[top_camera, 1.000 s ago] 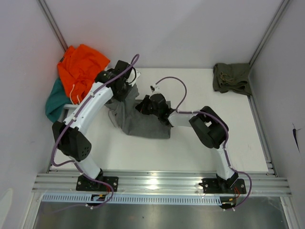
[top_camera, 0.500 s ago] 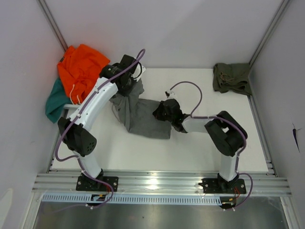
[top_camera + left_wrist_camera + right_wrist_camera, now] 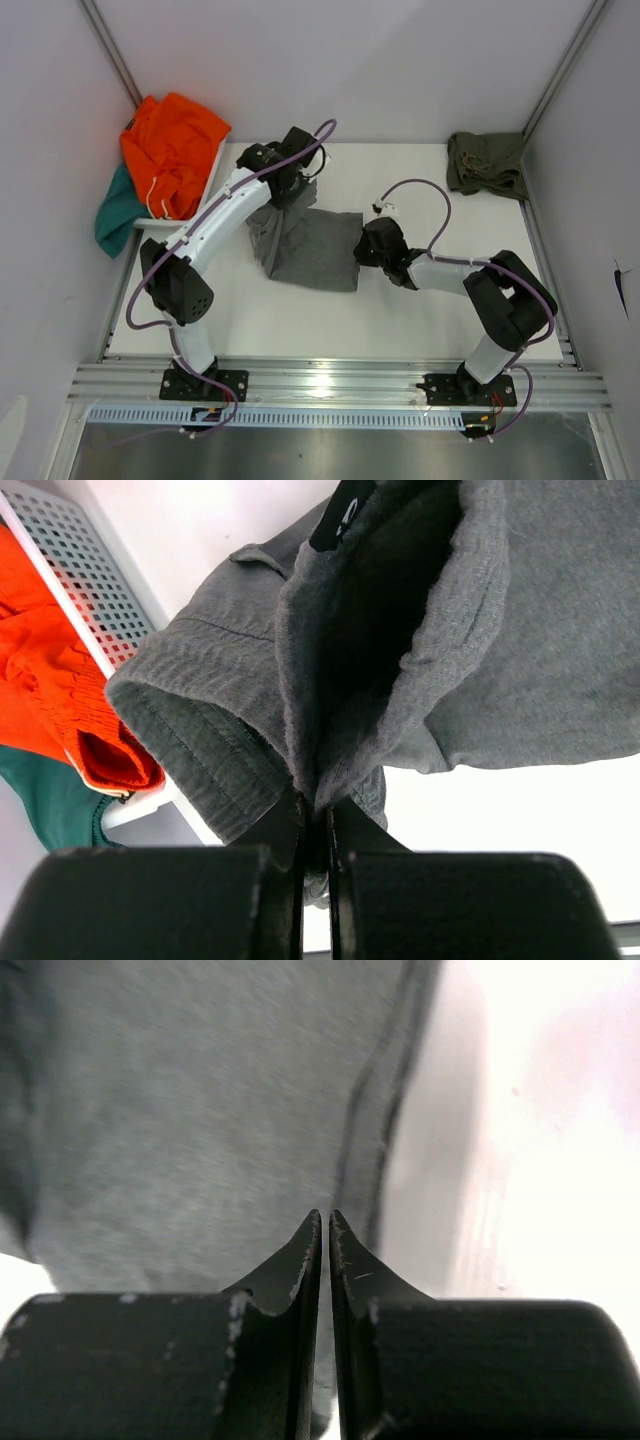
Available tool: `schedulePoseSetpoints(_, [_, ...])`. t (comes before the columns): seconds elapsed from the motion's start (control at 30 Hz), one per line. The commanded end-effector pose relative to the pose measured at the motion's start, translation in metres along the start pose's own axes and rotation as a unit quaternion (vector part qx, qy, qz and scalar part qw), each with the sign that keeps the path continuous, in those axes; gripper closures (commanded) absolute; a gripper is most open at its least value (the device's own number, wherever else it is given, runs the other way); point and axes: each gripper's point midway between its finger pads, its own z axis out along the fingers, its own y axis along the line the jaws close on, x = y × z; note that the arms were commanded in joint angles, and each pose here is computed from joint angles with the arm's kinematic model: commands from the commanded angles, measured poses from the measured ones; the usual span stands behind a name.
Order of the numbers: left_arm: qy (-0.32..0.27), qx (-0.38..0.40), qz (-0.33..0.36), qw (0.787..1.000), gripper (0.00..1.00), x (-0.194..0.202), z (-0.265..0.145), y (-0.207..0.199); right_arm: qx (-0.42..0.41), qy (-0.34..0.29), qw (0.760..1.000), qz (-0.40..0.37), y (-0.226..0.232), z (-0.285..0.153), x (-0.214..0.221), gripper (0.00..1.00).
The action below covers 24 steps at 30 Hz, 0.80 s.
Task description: Fold and stack the shorts
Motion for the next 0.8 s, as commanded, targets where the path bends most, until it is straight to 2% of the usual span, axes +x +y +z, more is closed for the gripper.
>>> schedulePoseSetpoints(0.0, [-0.020, -0.019, 0.005, 1.000, 1.00, -0.015, -0.002, -0.002, 0.024, 0.011, 1.000, -0.003, -0.017, 0.006, 0.009, 0.91])
schedulePoseSetpoints(0.4, [-0.015, -0.031, 0.076, 0.997, 0.99, -0.043, 0.009, -0.060, 0.043, 0.063, 0.997, 0.013, -0.034, 0.039, 0.052, 0.91])
schedulePoseSetpoints(0.63, [-0.049, 0.023, 0.042, 0.998, 1.00, -0.070, 0.000, -0.086, 0.038, 0.067, 0.997, 0.018, -0.033, 0.042, 0.055, 0.91])
schedulePoseSetpoints(0.77, [-0.041, 0.053, 0.017, 0.998, 0.99, -0.069, 0.008, -0.101, 0.035, 0.064, 0.997, 0.021, -0.031, 0.042, 0.054, 0.91])
